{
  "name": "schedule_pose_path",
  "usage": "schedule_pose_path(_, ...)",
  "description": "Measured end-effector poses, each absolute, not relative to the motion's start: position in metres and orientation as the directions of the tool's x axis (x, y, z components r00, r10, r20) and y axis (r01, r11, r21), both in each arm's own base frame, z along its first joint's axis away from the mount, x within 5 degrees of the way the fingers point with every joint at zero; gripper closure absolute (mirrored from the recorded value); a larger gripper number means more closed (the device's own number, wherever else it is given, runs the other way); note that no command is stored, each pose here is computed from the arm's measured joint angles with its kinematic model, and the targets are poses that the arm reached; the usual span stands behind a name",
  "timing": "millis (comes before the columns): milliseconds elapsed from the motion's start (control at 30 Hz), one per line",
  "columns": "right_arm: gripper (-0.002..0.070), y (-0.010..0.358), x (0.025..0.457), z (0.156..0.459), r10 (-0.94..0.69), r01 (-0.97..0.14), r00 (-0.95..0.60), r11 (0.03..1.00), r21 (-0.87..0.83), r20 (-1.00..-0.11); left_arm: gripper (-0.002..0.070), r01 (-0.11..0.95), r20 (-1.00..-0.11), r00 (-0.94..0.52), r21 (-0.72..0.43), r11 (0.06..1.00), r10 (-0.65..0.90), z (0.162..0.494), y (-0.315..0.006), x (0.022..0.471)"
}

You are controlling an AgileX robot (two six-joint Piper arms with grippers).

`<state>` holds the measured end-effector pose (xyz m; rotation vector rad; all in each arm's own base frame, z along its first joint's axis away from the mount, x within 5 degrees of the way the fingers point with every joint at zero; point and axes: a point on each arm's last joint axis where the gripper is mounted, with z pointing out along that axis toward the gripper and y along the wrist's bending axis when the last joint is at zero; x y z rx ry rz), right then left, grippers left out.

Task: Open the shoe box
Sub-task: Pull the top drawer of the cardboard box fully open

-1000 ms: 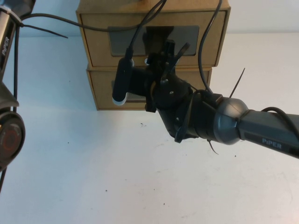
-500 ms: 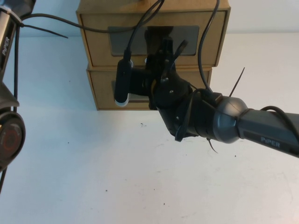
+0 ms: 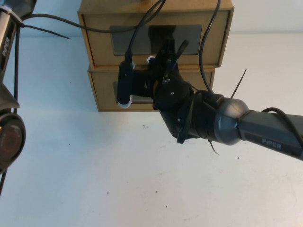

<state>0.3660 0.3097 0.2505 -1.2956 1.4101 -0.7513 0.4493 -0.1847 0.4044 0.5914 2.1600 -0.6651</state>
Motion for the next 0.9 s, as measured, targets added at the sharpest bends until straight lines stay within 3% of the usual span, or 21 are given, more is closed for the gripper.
schedule_pose_path(533,0.0665,0.318,0.356,0.249,-0.973,-0.273,0.085,0.185,-0.944,-0.215,0.0680,0.602,-0.788,-0.585,-0.263,0.754,0.192,0.404,-0.185,0.449)
schedule_pose_path(900,0.0667,0.310,0.338,0.252,-0.973,-0.311,0.091,0.175,-0.934,-0.213,0.0680,0.606,-0.781,-0.592,-0.271,0.748,0.197,0.404,-0.185,0.448)
